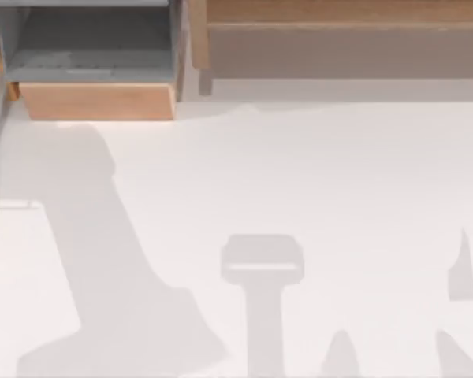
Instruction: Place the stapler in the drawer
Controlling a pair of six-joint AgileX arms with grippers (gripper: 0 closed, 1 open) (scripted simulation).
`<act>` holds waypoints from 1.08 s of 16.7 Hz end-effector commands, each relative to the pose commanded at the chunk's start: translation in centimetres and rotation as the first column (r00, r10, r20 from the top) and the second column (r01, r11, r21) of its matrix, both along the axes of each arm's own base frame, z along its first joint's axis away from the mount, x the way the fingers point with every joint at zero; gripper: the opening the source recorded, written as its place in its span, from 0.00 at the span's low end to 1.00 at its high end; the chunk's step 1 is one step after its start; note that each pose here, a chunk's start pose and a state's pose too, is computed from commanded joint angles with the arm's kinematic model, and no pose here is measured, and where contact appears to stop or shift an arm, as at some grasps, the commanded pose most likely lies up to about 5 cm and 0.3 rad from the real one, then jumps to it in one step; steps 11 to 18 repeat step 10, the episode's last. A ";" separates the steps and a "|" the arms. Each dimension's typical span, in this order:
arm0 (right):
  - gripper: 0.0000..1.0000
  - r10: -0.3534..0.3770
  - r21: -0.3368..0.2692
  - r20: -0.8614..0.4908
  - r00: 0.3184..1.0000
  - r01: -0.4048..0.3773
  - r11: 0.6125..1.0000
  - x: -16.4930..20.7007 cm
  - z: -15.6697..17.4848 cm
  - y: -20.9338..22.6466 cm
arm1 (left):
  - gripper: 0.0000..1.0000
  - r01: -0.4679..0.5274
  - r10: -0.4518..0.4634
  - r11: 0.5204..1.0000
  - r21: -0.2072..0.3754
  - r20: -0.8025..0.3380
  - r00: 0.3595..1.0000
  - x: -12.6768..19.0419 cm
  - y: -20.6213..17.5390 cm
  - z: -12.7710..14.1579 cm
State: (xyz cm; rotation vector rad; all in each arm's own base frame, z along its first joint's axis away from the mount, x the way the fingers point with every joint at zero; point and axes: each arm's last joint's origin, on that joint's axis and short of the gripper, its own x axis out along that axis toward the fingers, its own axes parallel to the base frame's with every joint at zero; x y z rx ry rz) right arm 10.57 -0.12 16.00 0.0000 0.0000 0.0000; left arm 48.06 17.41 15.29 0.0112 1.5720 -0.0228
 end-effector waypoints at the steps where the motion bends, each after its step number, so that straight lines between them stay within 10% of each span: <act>1: 1.00 0.000 0.000 0.000 1.000 0.000 1.000 0.0 0.0 0.0 | 0.75 0.000 0.000 1.000 0.000 0.000 1.000 0.0 0.0 0.0; 5: 1.00 0.000 0.000 0.000 1.000 0.000 1.000 0.0 0.0 0.0 | 1.00 0.000 0.000 1.000 0.000 0.000 1.000 0.0 0.0 0.0; 18: 1.00 0.000 0.000 0.000 1.000 0.000 1.000 0.0 0.0 0.0 | 1.00 0.000 0.000 1.000 0.000 0.000 1.000 0.0 0.0 0.0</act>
